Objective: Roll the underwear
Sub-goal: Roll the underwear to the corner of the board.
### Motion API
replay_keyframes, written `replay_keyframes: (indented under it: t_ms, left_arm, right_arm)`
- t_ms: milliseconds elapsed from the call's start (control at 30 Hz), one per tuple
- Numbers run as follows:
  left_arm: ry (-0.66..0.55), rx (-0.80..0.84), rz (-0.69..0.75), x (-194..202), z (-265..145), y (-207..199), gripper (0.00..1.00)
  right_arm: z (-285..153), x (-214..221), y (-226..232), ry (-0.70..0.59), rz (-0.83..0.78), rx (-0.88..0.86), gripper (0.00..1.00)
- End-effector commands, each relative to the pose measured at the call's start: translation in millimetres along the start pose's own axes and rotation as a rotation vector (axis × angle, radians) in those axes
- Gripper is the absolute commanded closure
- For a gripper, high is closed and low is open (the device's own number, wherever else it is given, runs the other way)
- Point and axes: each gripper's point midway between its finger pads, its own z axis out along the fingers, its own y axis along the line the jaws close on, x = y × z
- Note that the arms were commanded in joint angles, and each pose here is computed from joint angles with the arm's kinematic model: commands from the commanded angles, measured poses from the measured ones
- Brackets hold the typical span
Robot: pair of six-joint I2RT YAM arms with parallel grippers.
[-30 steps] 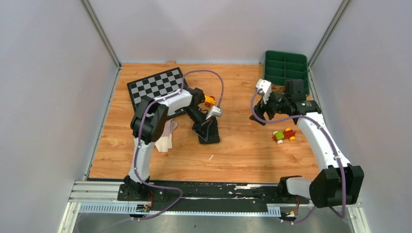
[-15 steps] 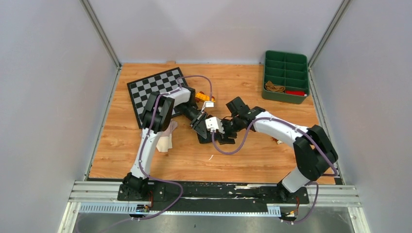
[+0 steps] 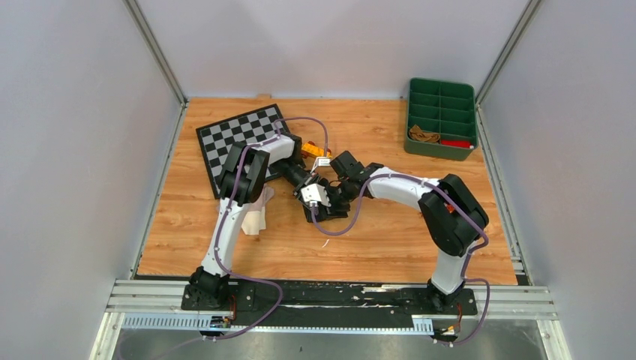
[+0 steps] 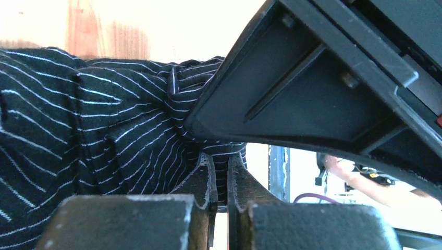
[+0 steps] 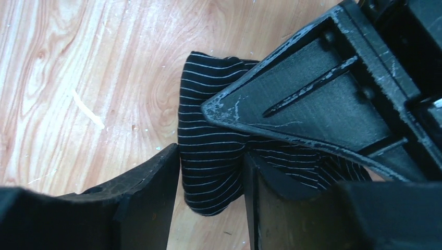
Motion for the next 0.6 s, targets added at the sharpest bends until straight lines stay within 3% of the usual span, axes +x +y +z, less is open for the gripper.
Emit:
replay_keyframes:
  t_ms: [0, 33, 100, 167, 200, 233, 300, 433, 567]
  left_arm:
    - [0.045, -0.018, -0.005, 11, 7, 18, 0.99]
    - [0.046, -0.02, -0.007, 11, 7, 19, 0.99]
    - [0.051, -0.027, -0.007, 12, 6, 19, 0.98]
    - [0.059, -0.037, -0.008, 11, 4, 18, 0.9]
    - [0.064, -0.047, -0.003, 10, 2, 16, 0.86]
    - [0.069, -0.066, 0.012, 7, -1, 14, 0.79]
    - [0.073, -0.18, 0.048, -3, -13, 15, 0.74]
    - [-0.049, -0.591, 0.13, -35, -62, 26, 0.53]
    - [-0.115, -0.956, 0.106, -55, -134, 30, 0.44]
  right_arm:
    - [12, -14, 6, -0.048, -0.027, -0.067, 0.55]
    - [14, -12, 7, -0.04, -0.02, -0.074, 0.59]
    - [19, -5, 12, -0.022, -0.009, -0.108, 0.75]
    - [22, 1, 22, -0.001, 0.016, -0.169, 0.94]
    - [23, 3, 28, 0.005, 0.03, -0.202, 0.97]
    - [22, 3, 35, 0.004, 0.049, -0.236, 0.99]
    - [20, 6, 54, 0.015, 0.115, -0.333, 1.0]
    - [13, 1, 66, 0.014, 0.331, -0.464, 1.0]
    - [11, 2, 65, 0.019, 0.486, -0.573, 1.0]
